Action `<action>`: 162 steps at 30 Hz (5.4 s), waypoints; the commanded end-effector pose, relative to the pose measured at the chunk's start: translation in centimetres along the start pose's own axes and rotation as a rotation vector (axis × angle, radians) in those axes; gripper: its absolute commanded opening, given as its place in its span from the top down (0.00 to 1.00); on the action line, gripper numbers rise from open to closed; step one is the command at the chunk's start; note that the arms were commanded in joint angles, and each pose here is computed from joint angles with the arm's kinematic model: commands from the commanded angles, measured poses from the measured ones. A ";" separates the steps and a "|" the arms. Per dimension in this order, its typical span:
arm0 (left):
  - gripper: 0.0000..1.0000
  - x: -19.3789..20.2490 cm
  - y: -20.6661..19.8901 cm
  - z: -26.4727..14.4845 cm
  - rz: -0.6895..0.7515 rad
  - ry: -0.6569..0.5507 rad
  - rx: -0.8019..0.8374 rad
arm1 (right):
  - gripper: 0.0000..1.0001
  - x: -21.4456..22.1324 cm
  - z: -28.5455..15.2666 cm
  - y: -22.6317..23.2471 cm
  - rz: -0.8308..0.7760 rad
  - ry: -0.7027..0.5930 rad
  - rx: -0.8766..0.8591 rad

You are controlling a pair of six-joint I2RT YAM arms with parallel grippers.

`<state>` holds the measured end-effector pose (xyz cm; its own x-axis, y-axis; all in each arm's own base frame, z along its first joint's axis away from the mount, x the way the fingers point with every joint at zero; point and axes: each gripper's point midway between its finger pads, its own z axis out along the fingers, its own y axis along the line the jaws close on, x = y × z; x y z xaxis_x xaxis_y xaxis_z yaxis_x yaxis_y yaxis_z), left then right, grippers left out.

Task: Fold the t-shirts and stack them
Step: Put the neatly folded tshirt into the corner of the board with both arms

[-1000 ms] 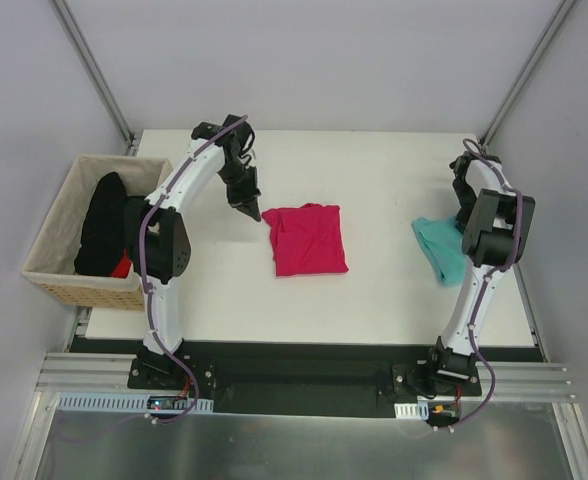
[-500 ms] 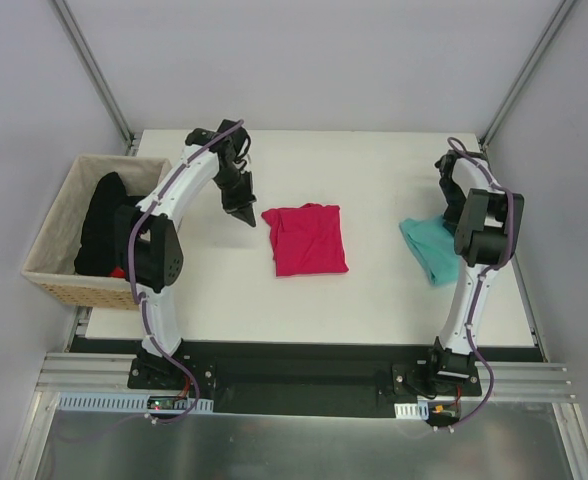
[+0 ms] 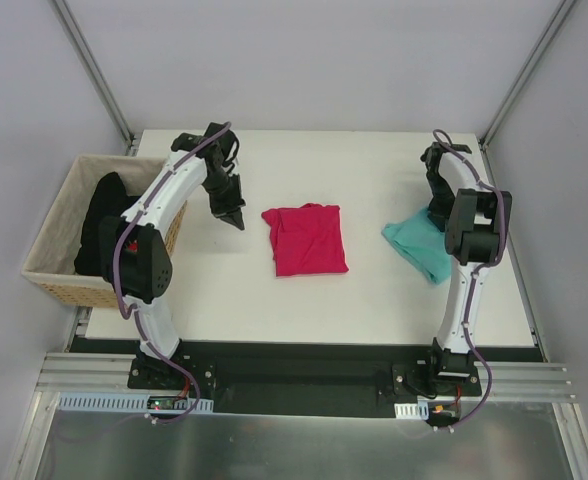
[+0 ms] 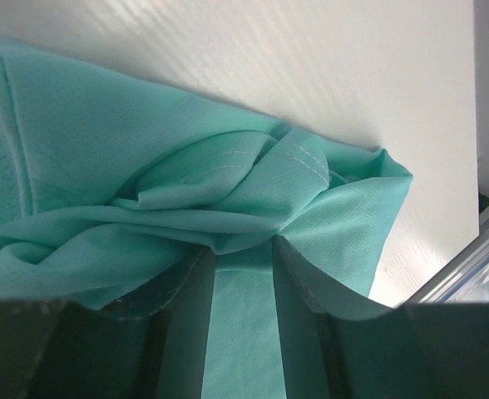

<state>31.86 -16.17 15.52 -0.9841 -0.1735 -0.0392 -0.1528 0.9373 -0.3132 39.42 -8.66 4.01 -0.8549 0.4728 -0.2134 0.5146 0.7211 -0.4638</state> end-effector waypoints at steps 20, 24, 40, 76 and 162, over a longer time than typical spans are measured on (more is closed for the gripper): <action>1.00 0.3 0.3 -2.4 0.016 -0.083 0.011 | 0.52 -0.3 -3.8 -1.1 0.046 -0.046 -0.046; 1.00 0.0 -0.1 -2.9 0.022 -0.104 0.029 | 0.51 -0.6 -6.9 -2.3 0.078 -0.101 -0.094; 1.00 1.0 0.1 -3.2 0.015 -0.127 0.049 | 0.53 -3.4 -4.6 -6.4 0.054 -0.147 0.015; 1.00 1.2 -0.5 -3.6 -0.015 -0.126 0.075 | 0.99 -1.6 5.5 -10.0 0.135 0.095 0.066; 1.00 3.4 0.5 -2.6 -0.007 -0.109 0.093 | 0.99 10.2 -6.2 -3.8 -0.167 -0.059 0.045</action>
<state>28.17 -15.42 17.56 -0.9668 -0.2107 -0.1445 -0.1412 0.9120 -0.3851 30.50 -3.77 8.05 -0.9393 0.2973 -0.1711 0.3419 0.7716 -0.5363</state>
